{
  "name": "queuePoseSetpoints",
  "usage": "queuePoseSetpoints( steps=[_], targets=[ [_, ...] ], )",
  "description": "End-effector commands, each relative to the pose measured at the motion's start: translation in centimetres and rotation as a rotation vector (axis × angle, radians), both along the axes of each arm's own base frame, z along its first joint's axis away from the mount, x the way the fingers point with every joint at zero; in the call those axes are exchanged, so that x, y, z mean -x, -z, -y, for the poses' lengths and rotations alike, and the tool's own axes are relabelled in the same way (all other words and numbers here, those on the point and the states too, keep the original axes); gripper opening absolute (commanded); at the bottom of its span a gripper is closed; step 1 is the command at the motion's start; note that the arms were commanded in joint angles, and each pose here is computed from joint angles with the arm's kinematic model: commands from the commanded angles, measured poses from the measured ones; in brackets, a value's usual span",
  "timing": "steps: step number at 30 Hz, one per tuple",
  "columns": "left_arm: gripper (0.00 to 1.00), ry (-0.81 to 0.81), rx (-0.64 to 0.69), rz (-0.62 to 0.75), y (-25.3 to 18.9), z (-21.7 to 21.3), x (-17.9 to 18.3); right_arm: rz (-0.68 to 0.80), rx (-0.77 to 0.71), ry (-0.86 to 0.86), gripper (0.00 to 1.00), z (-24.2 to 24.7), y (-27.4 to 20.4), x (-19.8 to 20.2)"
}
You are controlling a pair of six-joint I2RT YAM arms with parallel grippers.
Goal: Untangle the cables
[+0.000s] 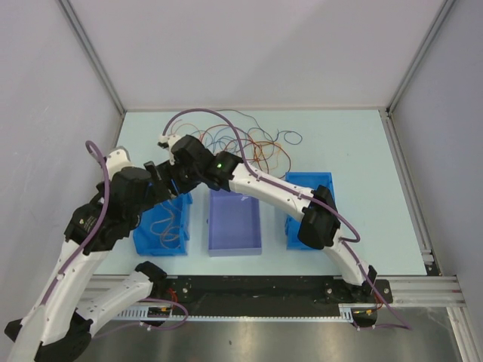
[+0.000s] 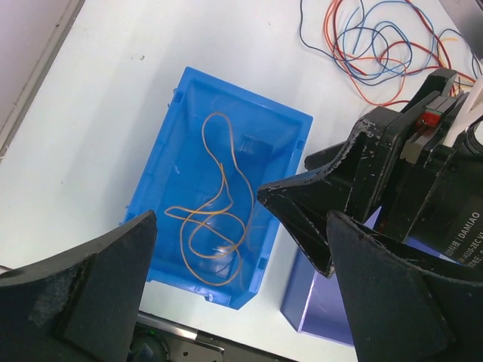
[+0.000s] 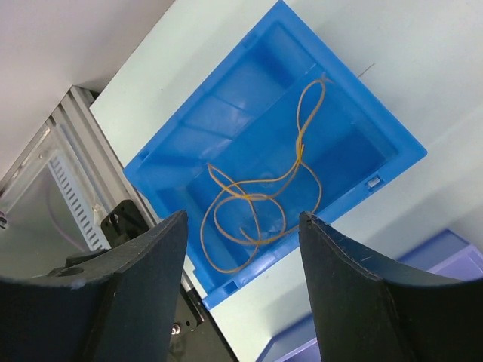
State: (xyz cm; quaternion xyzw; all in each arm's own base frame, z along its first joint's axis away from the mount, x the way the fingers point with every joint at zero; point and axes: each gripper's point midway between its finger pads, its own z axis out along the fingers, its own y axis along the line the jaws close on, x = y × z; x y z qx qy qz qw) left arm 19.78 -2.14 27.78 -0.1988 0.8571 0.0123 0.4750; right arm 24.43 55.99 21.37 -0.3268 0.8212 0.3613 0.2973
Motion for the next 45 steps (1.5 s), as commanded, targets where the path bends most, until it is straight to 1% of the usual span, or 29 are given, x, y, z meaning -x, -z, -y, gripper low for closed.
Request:
queuePoseSetpoints(
  steps=[1, 7, 8, 13, 14, 15, 17, 19, 20, 21, 22, 23, 24, 27, 28, 29, 32, 35, 37, 38, 40, 45],
  targets=[
    [1.0, 0.01, 0.017, 0.041, -0.8, 0.5, -0.8, 0.026, -0.029, 0.011, 0.64, 0.6, -2.5, 0.4],
    [1.0, 0.048, 0.018, 0.048, -0.5, 1.4, -1.7, 0.032, -0.032, 0.052, 0.64, 2.5, -3.3, -1.1],
    [1.0, 0.059, 0.015, 0.045, -0.5, 1.6, -1.9, 0.023, -0.021, 0.068, 0.64, 3.0, -2.7, -1.7],
    [1.0, 0.149, -0.01, 0.064, -0.4, 3.2, -3.6, 0.041, -0.023, 0.114, 0.64, 4.9, -3.4, -3.4],
    [1.0, 0.16, -0.014, 0.058, 0.4, 3.5, -3.9, 0.049, -0.022, 0.121, 0.65, 5.3, -3.5, -3.7],
    [1.0, 0.188, 0.01, 0.081, 0.4, 4.4, -4.5, 0.052, -0.003, 0.146, 0.66, 6.2, -3.0, -4.6],
    [1.0, 0.219, 0.015, 0.068, 1.6, 5.1, -5.2, 0.064, -0.008, 0.171, 0.66, 7.5, -3.7, -5.5],
    [1.0, 0.26, 0.046, 0.059, 2.1, 6.4, -6.2, 0.063, 0.017, 0.23, 0.66, 9.8, -3.2, -7.4],
    [1.0, 0.276, 0.049, 0.054, 2.4, 6.8, -6.5, 0.075, 0.004, 0.254, 0.65, 10.8, -4.1, -7.9],
    [1.0, 0.291, 0.055, 0.068, 2.2, 7.3, -7.1, 0.065, 0.034, 0.29, 0.65, 12.3, -2.9, -8.7],
    [1.0, 0.308, 0.043, 0.049, 2.7, 7.6, -7.5, 0.058, 0.035, 0.337, 0.65, 14.0, -2.7, -10.2],
    [1.0, 0.311, 0.04, 0.061, 2.5, 7.8, -7.9, 0.08, -0.008, 0.368, 0.65, 15.2, -4.4, -11.0],
    [1.0, 0.32, 0.02, 0.058, 2.6, 7.7, -8.2, 0.059, 0.016, 0.417, 0.65, 17.3, -2.9, -12.3],
    [1.0, 0.322, -0.019, 0.05, 3.0, 7.5, -8.9, 0.05, -0.005, 0.509, 0.67, 20.9, -3.6, -14.3],
    [1.0, 0.325, -0.027, 0.04, 3.6, 7.4, -9.0, 0.028, -0.005, 0.562, 0.67, 23.2, -3.3, -15.9],
    [1.0, 0.325, -0.031, 0.045, 3.6, 7.4, -9.1, 0.001, -0.005, 0.556, 0.65, 23.8, -3.0, -16.0],
    [1.0, 0.331, -0.036, 0.036, 4.8, 7.1, -9.2, -0.009, 0.05, 0.639, 0.65, 27.3, -1.7, -18.1],
    [0.99, 0.331, -0.045, 0.021, 5.8, 6.6, -9.0, -0.008, 0.102, 0.68, 0.66, 29.1, -0.4, -19.3],
    [1.0, 0.323, -0.062, 0.013, 6.3, 6.1, -8.7, -0.035, 0.144, 0.696, 0.66, 29.7, 1.0, -19.8],
    [1.0, 0.318, -0.064, 0.029, 6.1, 5.8, -8.5, -0.033, 0.143, 0.711, 0.66, 30.1, 0.7, -20.5],
    [1.0, 0.317, -0.07, 0.033, 6.5, 5.4, -8.2, -0.057, 0.179, 0.728, 0.66, 30.8, 1.8, -21.0],
    [1.0, 0.33, -0.042, 0.047, 6.2, 5.3, -7.2, -0.067, 0.214, 0.802, 0.66, 33.5, 3.1, -23.0]
  ],
)
